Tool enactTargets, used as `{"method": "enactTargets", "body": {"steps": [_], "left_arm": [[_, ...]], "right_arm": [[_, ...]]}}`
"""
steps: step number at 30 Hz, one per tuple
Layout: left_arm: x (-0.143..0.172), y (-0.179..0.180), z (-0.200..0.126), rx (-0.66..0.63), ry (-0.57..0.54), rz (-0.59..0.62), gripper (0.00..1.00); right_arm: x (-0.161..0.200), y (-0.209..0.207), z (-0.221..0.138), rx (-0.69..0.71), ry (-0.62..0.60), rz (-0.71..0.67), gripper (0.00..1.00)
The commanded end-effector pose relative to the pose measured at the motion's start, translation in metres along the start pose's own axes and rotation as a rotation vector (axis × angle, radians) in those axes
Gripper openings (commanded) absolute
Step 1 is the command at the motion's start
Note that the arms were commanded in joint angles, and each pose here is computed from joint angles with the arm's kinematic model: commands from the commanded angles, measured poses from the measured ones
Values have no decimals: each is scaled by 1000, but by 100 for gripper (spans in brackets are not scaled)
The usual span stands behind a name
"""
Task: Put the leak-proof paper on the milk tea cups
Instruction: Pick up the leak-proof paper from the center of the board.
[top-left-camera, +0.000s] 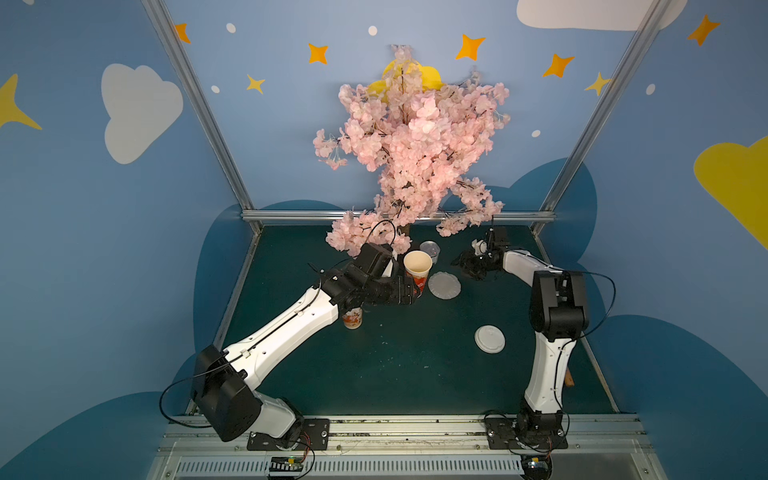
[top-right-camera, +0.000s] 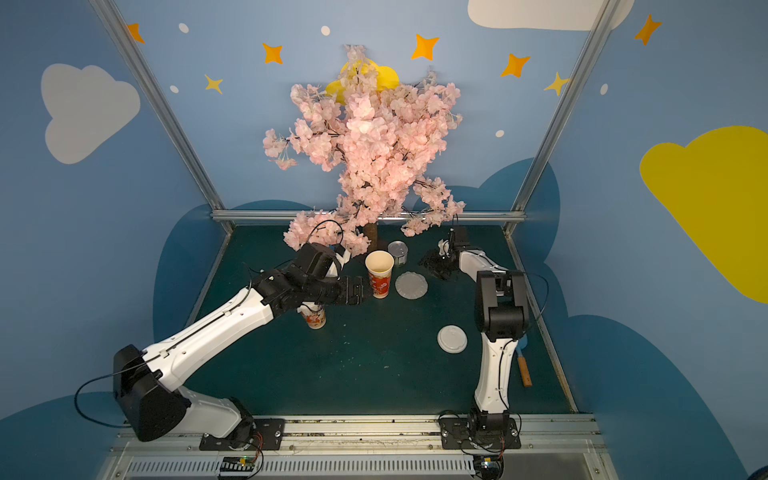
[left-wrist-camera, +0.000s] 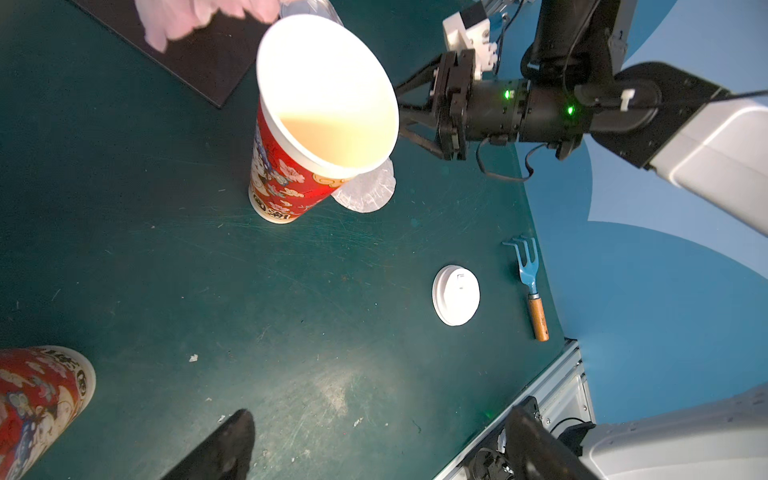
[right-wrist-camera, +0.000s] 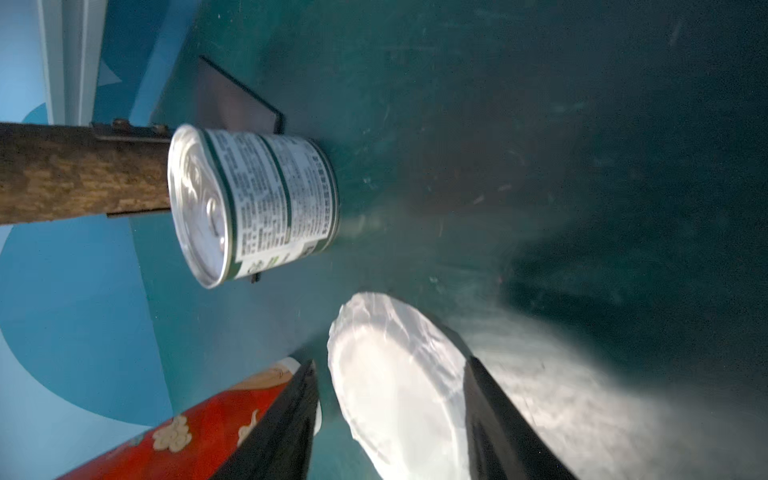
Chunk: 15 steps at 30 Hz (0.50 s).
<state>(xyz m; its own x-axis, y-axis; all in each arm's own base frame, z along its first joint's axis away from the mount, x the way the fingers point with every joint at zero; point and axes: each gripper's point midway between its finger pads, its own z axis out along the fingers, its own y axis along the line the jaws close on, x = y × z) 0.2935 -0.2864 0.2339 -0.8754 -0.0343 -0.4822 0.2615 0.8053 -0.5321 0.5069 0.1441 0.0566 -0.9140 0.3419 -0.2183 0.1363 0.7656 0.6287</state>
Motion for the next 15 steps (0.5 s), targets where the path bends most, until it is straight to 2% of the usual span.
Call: {"method": "enactTargets", "body": {"steps": [1,7,15], "left_arm": [[7,6,7,-21,27,-13,94],[18,13,15,-29,50,-38,95],[41,20,26,-48,98,-59,93]], "right_arm": [[5,-7,14,13,76,5,59],[23,0,32,-9,153,-19,61],[92,9,25,-38,236,-42,55]]}}
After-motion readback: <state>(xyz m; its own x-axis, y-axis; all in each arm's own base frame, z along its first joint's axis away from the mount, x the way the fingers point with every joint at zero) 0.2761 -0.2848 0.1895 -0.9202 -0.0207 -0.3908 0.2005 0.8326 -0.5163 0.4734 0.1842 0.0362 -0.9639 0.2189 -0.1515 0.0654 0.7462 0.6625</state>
